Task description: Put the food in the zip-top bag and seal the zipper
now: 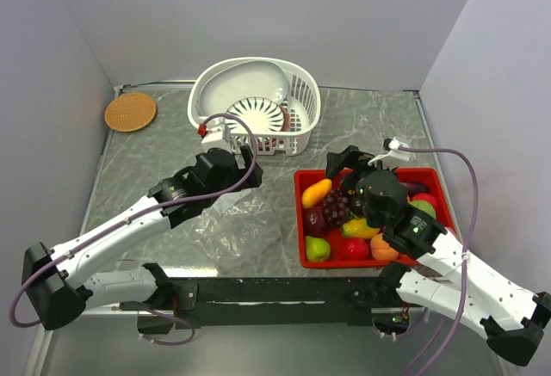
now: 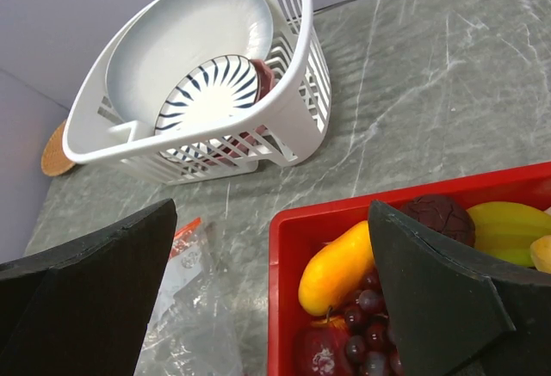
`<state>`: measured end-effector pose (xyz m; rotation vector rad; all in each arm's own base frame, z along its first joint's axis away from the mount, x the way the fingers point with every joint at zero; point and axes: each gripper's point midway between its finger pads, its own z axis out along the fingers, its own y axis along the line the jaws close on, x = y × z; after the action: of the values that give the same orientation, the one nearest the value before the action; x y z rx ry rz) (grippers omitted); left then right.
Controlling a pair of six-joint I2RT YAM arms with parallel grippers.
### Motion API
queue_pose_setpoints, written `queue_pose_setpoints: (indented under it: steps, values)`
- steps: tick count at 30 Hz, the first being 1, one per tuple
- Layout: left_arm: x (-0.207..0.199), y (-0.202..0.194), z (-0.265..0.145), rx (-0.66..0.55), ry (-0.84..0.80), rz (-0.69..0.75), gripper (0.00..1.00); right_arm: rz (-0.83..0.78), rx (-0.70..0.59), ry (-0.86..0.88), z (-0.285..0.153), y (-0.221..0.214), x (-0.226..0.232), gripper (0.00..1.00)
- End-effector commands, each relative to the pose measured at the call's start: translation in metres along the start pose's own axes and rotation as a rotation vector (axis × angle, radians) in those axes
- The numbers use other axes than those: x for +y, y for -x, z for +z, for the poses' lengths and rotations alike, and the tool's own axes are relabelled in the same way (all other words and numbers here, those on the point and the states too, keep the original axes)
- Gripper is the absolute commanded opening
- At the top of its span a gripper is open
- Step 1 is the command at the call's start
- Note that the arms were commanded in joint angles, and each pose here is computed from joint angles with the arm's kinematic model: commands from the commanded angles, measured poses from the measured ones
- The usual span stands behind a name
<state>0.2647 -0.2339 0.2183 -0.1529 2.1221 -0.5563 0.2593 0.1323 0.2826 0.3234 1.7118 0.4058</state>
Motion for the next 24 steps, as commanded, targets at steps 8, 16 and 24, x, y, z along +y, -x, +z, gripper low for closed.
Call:
queue_pose_setpoints:
  steps: [8,16,24]
  values:
    - [0.023,0.020,-0.008,-0.032,0.087,-0.194,0.97,-0.048,0.078,0.095,-0.001,-0.010,0.021,1.00]
    - [0.058,0.002,0.010,0.043,0.208,-0.288,0.97,-0.059,0.293,0.330,0.002,-0.066,0.071,1.00]
    - [0.108,-0.007,0.021,0.086,0.351,-0.387,0.97,-0.146,0.604,0.420,0.018,-0.170,0.125,1.00]
